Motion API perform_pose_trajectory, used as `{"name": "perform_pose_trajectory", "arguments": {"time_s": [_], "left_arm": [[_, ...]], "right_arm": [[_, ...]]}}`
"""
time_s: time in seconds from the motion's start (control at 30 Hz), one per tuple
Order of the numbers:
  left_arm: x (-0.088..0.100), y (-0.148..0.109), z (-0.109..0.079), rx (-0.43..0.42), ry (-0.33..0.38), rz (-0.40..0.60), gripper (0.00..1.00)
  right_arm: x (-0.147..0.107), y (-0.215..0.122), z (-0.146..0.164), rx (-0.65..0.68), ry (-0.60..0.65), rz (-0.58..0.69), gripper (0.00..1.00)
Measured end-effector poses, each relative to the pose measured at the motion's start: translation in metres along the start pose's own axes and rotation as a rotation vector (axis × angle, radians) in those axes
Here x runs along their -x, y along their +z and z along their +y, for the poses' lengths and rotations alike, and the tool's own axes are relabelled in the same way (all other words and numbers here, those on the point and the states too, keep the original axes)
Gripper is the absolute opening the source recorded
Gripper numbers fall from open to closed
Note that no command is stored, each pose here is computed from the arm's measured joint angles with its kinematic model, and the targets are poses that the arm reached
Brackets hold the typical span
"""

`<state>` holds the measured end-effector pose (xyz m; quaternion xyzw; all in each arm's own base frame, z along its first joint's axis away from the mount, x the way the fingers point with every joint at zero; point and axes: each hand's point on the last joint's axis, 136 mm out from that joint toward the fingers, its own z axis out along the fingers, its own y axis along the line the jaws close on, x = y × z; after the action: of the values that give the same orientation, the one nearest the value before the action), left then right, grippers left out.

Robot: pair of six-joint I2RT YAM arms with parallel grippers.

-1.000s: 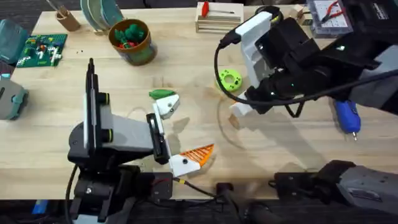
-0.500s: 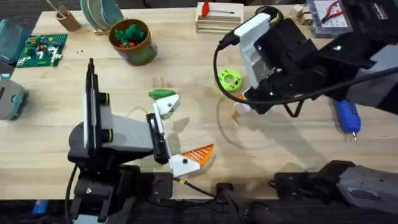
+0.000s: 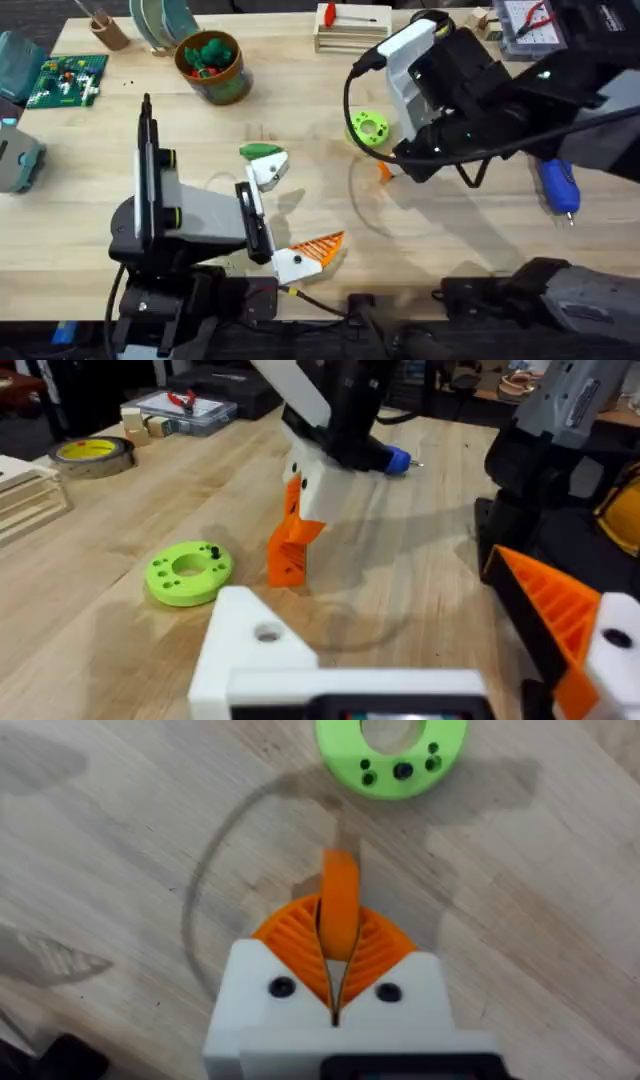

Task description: Pick up the gripper from the table and insert it into the empty holder that is missing its gripper. Then pick up a screw, insert it into the mounting hole, and use the screwdriver to tighten it. Finally, clean up the table by picking up the vegetable and placing it into the bucket.

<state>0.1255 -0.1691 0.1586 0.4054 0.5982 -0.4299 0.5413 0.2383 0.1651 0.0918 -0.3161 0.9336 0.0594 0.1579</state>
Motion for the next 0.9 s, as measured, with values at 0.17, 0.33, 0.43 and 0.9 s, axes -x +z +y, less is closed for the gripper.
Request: {"name": "perform_pose_trajectory", "arguments": {"time_s": [0.17, 0.33, 0.43, 0.9], "left_arm": [[0.000, 0.000, 0.000, 0.000, 0.000, 0.000, 0.993], [0.000, 0.000, 0.000, 0.000, 0.000, 0.000, 0.993], [0.000, 0.000, 0.000, 0.000, 0.000, 0.000, 0.993], [0.000, 0.000, 0.000, 0.000, 0.000, 0.000, 0.993]], "right_arm": [[0.015, -0.019, 0.000, -0.003, -0.002, -0.057, 0.008], [0.048, -0.065, -0.001, -0.012, 0.004, -0.231, 0.008], [0.059, -0.088, 0.003, 0.015, 0.047, -0.314, 0.008], [0.070, -0.133, 0.045, 0.334, 0.300, -0.514, 0.008]]}}
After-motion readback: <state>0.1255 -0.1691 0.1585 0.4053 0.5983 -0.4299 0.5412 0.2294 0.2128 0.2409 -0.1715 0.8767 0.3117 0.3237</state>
